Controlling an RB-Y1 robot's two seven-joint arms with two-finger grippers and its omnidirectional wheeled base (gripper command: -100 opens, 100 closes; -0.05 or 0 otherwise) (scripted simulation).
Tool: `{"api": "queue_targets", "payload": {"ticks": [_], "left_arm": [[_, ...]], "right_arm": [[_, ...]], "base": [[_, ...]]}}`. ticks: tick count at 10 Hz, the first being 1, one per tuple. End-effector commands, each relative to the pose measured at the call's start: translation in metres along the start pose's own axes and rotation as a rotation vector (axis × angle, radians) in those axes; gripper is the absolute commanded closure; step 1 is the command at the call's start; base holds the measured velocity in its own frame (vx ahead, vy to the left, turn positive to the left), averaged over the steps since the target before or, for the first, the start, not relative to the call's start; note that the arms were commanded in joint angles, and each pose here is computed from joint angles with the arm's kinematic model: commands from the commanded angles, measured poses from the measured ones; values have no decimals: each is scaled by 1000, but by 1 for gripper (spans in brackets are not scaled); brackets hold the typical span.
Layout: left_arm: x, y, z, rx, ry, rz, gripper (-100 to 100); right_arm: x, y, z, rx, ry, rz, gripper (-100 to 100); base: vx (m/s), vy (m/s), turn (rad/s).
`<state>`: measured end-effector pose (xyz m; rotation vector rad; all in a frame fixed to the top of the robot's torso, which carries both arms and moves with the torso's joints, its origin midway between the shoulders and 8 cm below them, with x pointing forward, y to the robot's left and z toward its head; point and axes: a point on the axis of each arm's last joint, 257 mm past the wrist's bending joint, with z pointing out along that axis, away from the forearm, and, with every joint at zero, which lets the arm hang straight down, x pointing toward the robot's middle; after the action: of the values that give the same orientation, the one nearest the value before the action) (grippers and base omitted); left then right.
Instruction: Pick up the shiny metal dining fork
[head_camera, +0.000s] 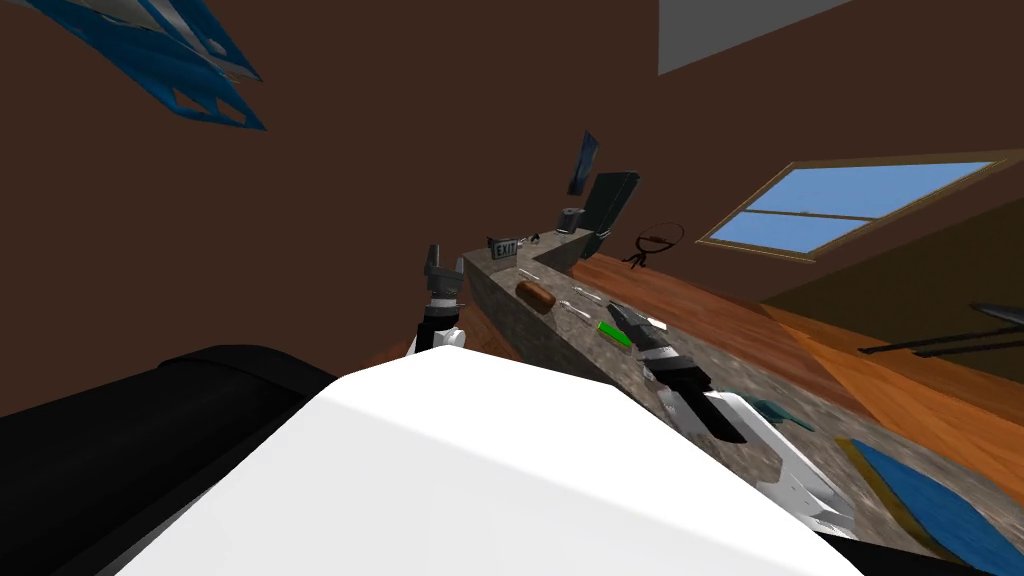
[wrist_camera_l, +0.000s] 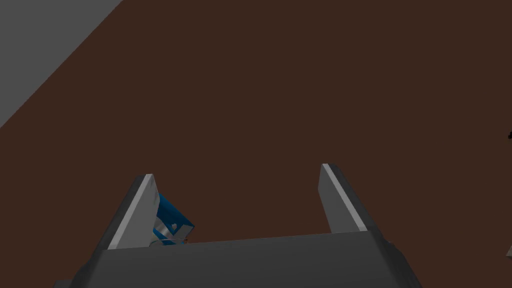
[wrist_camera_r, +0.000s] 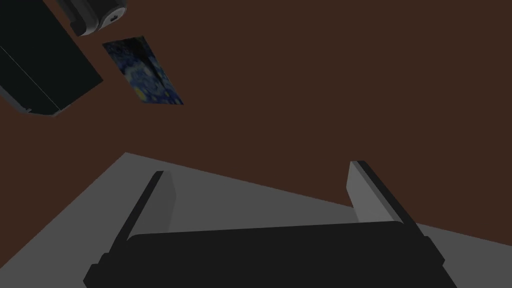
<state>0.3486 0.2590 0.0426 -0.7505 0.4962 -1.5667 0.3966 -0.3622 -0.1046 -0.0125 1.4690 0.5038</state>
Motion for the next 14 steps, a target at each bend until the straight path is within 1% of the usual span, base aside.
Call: {"api": "queue_targets", "payload": {"ticks": [1,2,3,4,5,6,7,8,9,10,11,12,13,14], "left_arm": [[0,0,0,0,0,0,0],[0,0,0,0,0,0,0],[0,0,0,0,0,0,0],[0,0,0,0,0,0,0],[0,0,0,0,0,0,0],[0,0,0,0,0,0,0],[0,0,0,0,0,0,0],[0,0,0,0,0,0,0],[0,0,0,0,0,0,0],[0,0,0,0,0,0,0],[0,0,0,0,0,0,0],[0,0,0,0,0,0,0],[0,0,0,0,0,0,0],[0,0,0,0,0,0,0]], "right_arm": [[15,-19,-7,22,66,-43,-100],[15,-22,-7,19,84,-61,-100],[28,-37,-16,36,140,-90,-100],[28,-41,-16,37,155,-105,-100],[43,-57,-27,57,213,-127,-100],[42,-61,-28,57,227,-143,-100],[57,-77,-42,80,286,-159,-100],[55,-81,-42,77,305,-181,-100],[70,-98,-59,100,366,-196,-100],[68,-102,-59,99,381,-214,-100],[82,-114,-76,113,441,-223,-100],[79,-123,-78,119,463,-248,-100],[92,-137,-98,137,529,-259,-100],[89,-143,-100,142,544,-276,-100]], "base": [[35,50,173],[35,45,115],[34,63,201],[36,50,98],[45,62,216],[45,54,95],[80,81,165],[71,66,100],[70,67,204],[58,55,83],[84,87,180],[77,63,76],[116,76,139],[99,62,83]]}}
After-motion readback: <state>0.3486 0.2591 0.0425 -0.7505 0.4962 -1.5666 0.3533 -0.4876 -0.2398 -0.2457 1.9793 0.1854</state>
